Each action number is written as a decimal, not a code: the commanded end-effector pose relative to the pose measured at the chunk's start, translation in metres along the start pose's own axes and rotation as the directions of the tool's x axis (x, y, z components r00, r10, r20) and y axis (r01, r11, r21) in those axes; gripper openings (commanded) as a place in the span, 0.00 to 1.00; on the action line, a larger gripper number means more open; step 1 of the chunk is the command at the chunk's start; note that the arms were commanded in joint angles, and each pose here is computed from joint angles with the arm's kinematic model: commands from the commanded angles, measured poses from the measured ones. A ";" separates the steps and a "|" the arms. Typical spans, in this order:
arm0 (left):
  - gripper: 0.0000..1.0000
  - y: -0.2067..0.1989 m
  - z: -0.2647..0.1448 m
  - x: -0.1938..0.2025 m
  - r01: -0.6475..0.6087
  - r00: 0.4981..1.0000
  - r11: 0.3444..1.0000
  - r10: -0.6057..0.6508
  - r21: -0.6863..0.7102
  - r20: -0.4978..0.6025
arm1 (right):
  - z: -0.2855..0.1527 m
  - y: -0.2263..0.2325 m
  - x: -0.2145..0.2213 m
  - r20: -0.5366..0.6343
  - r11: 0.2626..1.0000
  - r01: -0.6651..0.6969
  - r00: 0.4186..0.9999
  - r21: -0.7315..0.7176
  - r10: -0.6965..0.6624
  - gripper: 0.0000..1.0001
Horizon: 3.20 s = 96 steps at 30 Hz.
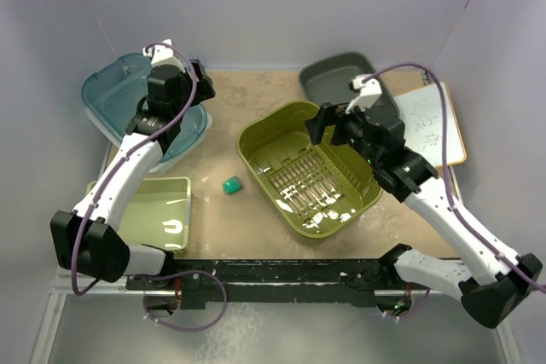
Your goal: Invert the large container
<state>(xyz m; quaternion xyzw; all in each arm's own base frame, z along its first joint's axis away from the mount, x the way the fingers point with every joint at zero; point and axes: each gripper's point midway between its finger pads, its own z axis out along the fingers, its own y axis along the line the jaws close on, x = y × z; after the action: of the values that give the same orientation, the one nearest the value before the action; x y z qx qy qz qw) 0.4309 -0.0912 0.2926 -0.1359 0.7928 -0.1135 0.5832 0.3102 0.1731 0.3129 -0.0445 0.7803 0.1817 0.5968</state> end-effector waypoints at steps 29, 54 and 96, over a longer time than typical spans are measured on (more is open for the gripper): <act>0.81 0.030 0.000 -0.034 0.092 0.993 0.985 -0.080 -0.143 0.088 | -0.019 0.170 0.128 -0.364 0.885 0.290 0.830 -0.366 -0.422 0.00; 0.81 0.015 -0.048 -0.112 0.123 0.982 0.990 -0.110 -0.076 0.151 | -0.002 0.215 0.007 -0.497 0.765 -0.416 0.855 -0.492 0.145 0.00; 0.82 -0.042 -0.023 -0.027 0.152 0.971 0.949 -0.091 0.277 -0.220 | 0.064 0.032 0.129 -0.771 0.492 -0.867 0.366 -0.080 0.520 0.01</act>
<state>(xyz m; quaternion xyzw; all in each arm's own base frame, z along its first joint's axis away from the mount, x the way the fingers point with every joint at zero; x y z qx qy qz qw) 0.4185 -0.1104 0.3239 -0.0988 0.8289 -0.2440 0.4936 0.3363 0.2495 0.2620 0.0853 0.7430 0.6387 0.1812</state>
